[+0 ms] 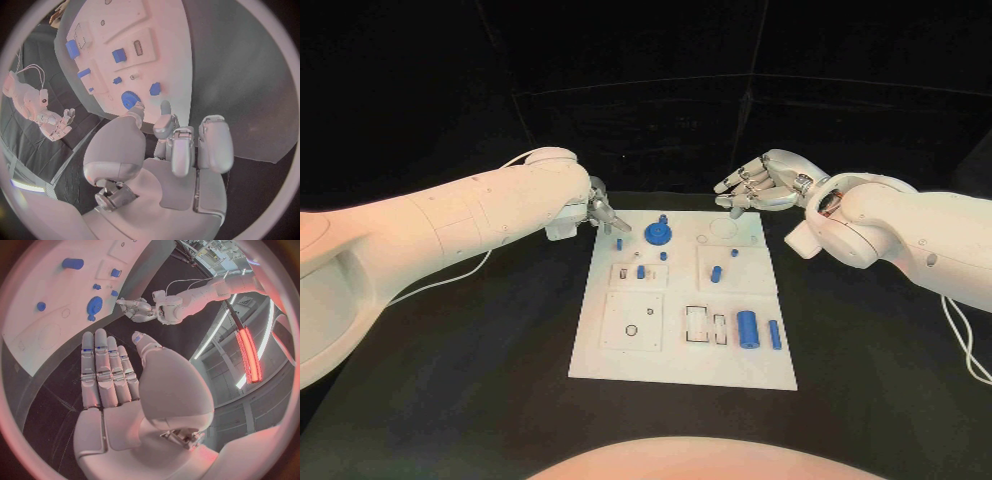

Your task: Assemble the parts on the task board

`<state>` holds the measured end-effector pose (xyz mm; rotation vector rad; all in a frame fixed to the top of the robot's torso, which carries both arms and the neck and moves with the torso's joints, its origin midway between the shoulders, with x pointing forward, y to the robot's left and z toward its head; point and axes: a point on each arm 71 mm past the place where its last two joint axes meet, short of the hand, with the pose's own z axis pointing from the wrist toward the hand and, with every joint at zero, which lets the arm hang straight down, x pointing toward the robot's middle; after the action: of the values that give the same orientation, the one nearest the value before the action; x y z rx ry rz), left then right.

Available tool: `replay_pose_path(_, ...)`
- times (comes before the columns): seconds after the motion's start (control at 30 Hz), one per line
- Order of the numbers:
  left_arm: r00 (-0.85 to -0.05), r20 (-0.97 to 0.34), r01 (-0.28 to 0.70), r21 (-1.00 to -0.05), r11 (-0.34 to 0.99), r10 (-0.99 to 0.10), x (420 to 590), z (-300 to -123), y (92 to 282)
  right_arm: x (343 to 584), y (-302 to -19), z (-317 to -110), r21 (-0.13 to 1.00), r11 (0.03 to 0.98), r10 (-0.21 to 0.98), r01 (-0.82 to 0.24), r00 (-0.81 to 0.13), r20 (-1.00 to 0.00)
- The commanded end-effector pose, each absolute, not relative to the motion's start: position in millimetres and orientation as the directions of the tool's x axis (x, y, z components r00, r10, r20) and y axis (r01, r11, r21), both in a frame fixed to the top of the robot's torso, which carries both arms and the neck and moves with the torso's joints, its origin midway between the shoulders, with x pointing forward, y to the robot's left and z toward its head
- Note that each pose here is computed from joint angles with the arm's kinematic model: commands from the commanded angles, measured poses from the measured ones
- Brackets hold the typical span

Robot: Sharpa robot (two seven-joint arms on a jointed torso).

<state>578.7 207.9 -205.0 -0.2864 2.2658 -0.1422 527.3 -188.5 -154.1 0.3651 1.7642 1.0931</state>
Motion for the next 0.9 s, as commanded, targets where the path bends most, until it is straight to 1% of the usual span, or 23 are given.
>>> replay_pose_path(0.03, -0.651, -0.724, -0.126, -0.194, 0.973, -0.228, 579.1, -207.1, 203.3, 527, -186, -153, 0.806, 0.541, 0.661, -0.239, -0.471, -0.584)
replay_pose_path(0.37, -0.680, -0.705, -0.116, -0.169, 0.979, -0.202, 578.0, -217.1, 197.2, 527, -185, -153, 0.807, 0.539, 0.660, -0.242, -0.474, -0.583)
replay_pose_path(0.9, -0.691, -0.696, -0.122, -0.153, 0.981, -0.195, 579.0, -219.4, 197.2, 527, -184, -152, 0.807, 0.537, 0.660, -0.245, -0.473, -0.583)
